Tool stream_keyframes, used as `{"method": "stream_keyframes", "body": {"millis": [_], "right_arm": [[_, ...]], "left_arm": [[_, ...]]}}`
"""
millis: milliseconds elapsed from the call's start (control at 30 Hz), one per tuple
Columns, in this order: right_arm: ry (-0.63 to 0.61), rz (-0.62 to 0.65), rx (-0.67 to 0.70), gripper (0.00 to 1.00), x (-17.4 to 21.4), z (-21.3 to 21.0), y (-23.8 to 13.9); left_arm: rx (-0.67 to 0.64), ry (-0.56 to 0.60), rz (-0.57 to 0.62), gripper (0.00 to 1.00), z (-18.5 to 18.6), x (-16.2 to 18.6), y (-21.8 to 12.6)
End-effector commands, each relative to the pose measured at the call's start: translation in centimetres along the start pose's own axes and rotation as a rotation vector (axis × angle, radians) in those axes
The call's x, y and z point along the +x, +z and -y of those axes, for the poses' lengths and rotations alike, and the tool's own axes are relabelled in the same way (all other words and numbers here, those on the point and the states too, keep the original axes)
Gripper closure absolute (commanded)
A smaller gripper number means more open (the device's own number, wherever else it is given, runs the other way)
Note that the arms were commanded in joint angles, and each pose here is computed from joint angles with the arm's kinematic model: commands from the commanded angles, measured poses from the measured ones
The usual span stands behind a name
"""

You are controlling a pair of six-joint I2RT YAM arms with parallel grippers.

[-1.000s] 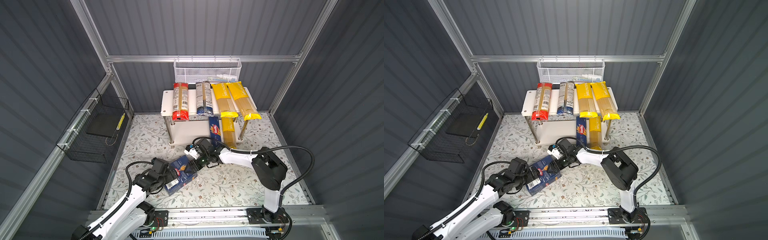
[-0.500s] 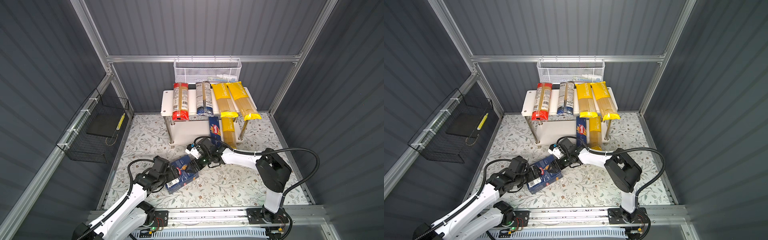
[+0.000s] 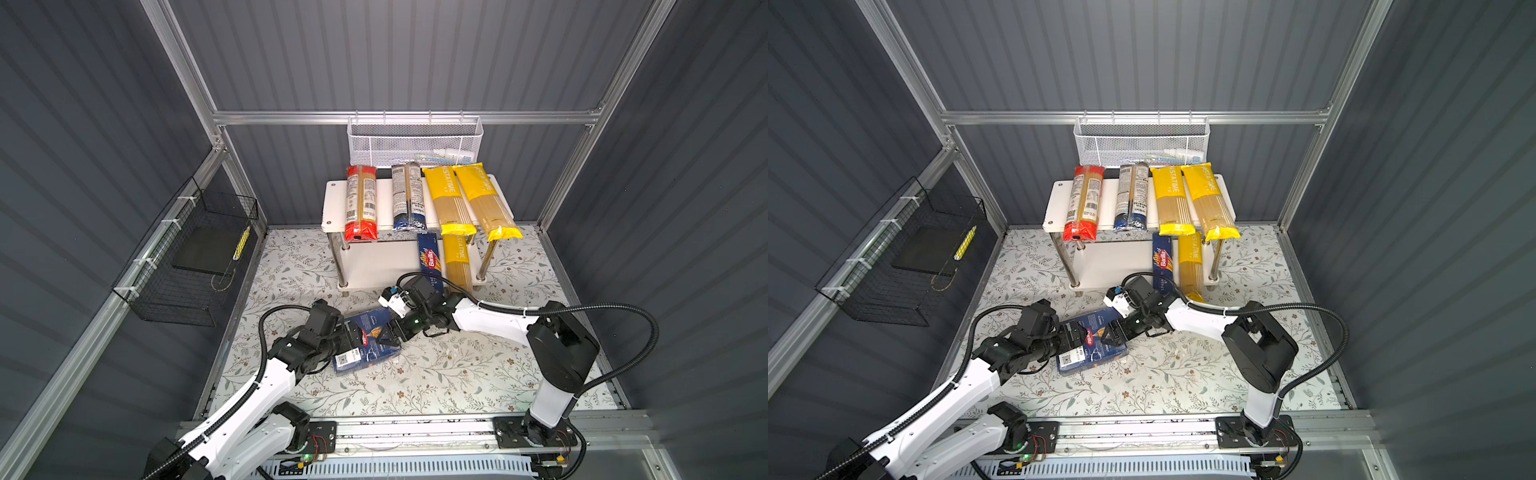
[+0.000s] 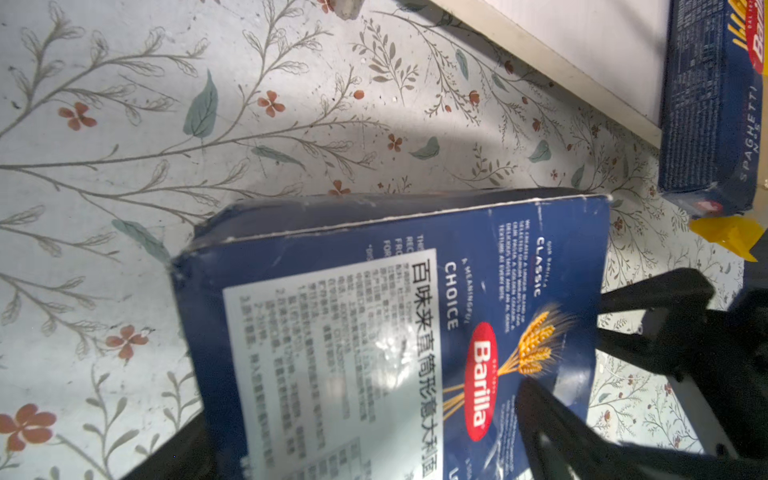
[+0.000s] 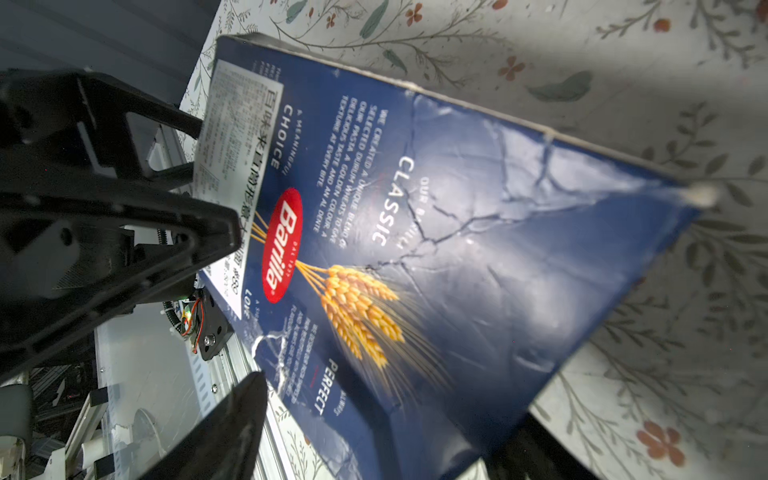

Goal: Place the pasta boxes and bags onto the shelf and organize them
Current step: 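Grip the Barilla Classic box with both grippers from opposite ends, then carry the Barilla Classic box with both grippers under the lower shelf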

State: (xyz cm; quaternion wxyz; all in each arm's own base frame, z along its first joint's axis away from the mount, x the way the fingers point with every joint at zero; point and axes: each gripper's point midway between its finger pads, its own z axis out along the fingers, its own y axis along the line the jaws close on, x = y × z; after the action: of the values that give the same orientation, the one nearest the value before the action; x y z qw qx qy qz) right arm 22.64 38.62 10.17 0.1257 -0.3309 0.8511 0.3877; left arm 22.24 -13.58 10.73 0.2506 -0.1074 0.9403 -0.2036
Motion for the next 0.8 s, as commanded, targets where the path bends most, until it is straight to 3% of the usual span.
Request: {"method": "stream_keyframes", "body": {"millis": [0, 767], "right_arm": [[-0.19, 0.164, -0.218, 0.21, -4.5, -7.3, -2.9], [-0.164, 0.31, -0.121, 0.21, -7.5, -5.1, -5.7]], "left_arm": [[0.341, 0.073, 0.106, 0.01, 8.4, -3.8, -2.8], [0.462, 0.191, 0.165, 0.01, 14.9, -8.8, -2.4]]}}
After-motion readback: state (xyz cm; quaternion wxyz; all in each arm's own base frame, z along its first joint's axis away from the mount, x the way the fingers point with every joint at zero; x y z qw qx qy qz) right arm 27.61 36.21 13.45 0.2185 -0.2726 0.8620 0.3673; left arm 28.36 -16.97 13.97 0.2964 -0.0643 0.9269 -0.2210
